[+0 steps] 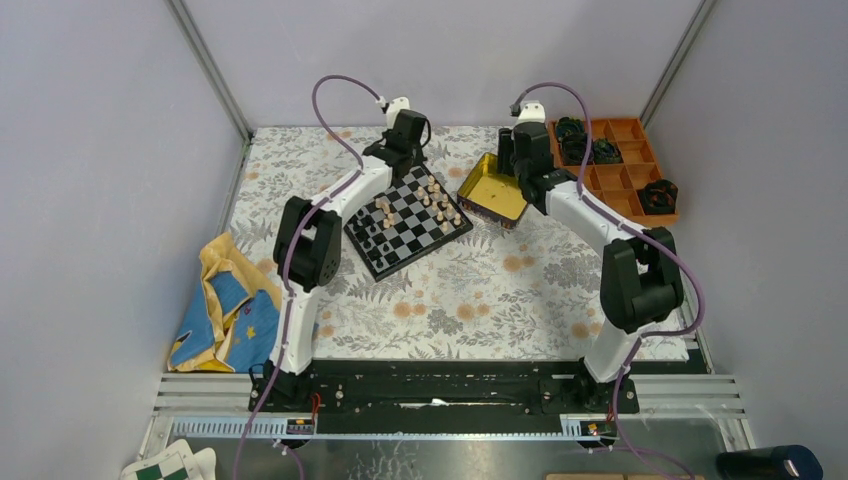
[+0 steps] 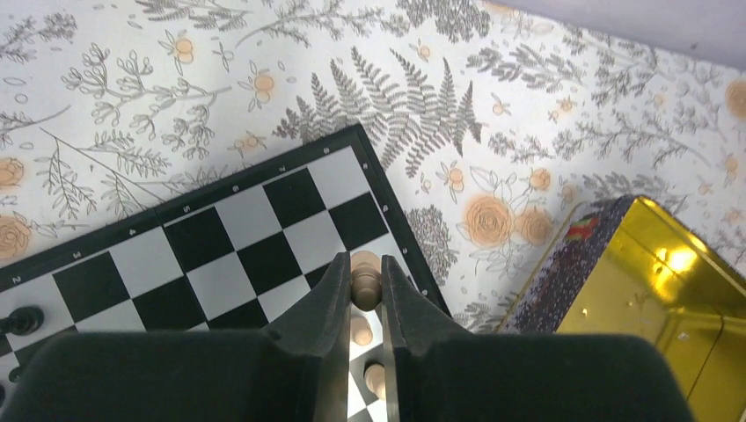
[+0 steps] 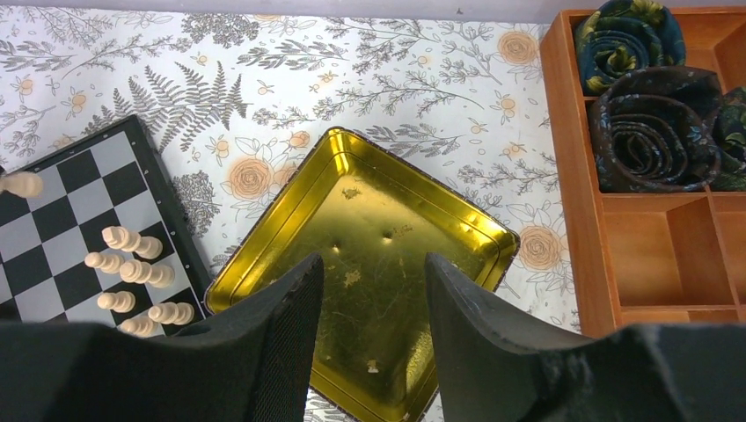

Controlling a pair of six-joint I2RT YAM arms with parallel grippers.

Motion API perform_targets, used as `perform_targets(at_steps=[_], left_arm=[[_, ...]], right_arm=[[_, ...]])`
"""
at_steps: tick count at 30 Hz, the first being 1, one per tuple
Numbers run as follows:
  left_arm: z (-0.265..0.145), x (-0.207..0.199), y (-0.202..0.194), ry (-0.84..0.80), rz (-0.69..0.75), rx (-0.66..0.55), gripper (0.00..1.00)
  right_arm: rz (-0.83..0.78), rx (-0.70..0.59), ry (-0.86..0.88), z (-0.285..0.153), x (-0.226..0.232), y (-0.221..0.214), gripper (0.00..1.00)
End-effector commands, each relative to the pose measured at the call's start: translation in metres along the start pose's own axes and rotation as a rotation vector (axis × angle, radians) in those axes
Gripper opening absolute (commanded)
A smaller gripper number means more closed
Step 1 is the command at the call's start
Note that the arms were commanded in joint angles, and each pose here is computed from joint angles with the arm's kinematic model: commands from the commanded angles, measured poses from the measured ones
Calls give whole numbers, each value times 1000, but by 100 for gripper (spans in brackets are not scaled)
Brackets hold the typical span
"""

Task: Set up the chess pieces on the board
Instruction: Place the chess piece on the chessboard.

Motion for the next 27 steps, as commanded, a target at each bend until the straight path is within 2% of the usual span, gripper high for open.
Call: perform_targets(at_steps=[1, 14, 27], left_arm=[[13, -1, 20, -19, -62, -54, 0], [31, -12, -1, -127, -20, 22, 0], [44, -14, -20, -151, -4, 74, 0]], right_arm=[[37, -77, 12, 6, 2, 28, 53], [33, -68, 0, 23, 2, 28, 53], [52, -51, 2, 32, -3, 21, 53]])
Point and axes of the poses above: each gripper's point midway between its finger pads, its own z axis out along the fingers, its own x axis along the line the jaws close on, y = z × x, the point moved 5 cm from there along -z, back along the fingers, and after that the axes turned 5 degrees about -z, right-handed, at the moved point
